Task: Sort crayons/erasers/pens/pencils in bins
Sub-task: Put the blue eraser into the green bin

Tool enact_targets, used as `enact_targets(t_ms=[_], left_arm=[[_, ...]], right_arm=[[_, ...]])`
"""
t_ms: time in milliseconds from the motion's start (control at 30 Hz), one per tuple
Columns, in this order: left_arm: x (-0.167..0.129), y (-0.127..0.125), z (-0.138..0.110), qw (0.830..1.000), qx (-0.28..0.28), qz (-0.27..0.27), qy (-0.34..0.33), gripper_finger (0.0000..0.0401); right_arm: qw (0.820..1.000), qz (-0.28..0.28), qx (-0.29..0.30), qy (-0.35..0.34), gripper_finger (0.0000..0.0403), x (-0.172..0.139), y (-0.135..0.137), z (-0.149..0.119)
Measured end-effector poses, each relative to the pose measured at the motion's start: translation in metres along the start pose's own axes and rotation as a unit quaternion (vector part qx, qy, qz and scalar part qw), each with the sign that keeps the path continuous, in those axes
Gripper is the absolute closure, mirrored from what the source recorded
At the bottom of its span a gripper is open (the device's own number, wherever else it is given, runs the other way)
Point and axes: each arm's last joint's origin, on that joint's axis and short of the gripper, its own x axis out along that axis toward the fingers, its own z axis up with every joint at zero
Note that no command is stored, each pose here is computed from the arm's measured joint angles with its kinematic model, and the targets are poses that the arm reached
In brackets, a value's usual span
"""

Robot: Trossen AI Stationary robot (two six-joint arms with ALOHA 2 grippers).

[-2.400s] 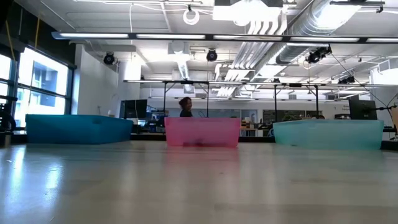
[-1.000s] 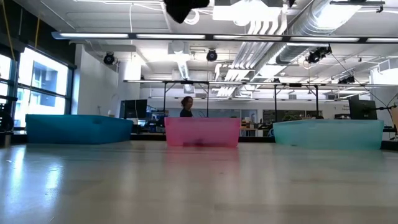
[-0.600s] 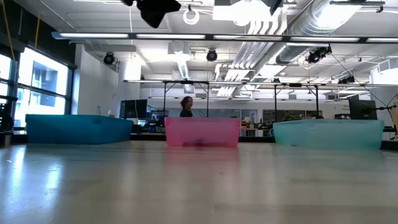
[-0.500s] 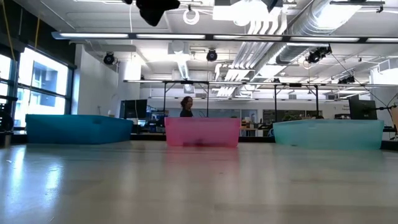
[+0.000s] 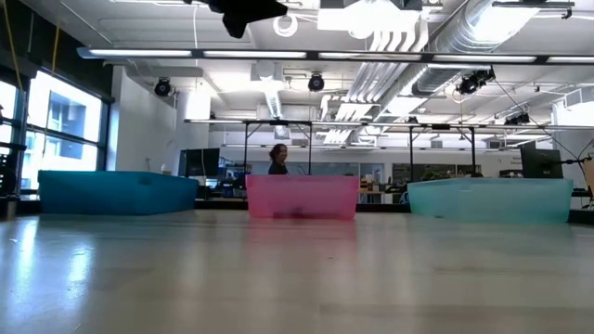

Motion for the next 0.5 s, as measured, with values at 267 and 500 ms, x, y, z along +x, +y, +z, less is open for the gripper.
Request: enact_targets(t_ms=[267, 500], left_arm=[[-0.003, 0.024, 0.004, 0.998, -0.008, 0.051, -0.029, 0.0247], [-0.005, 0.036, 0.004, 0.997, -0.012, 0.072, -0.035, 0.0247]], right_arm=[[0.995, -0.094, -0.025, -0.017, 0.0398, 0.019, -0.069, 0.001], [0.989, -0.145, 0.035, 0.004, 0.0398, 0.035, -0.123, -0.025]])
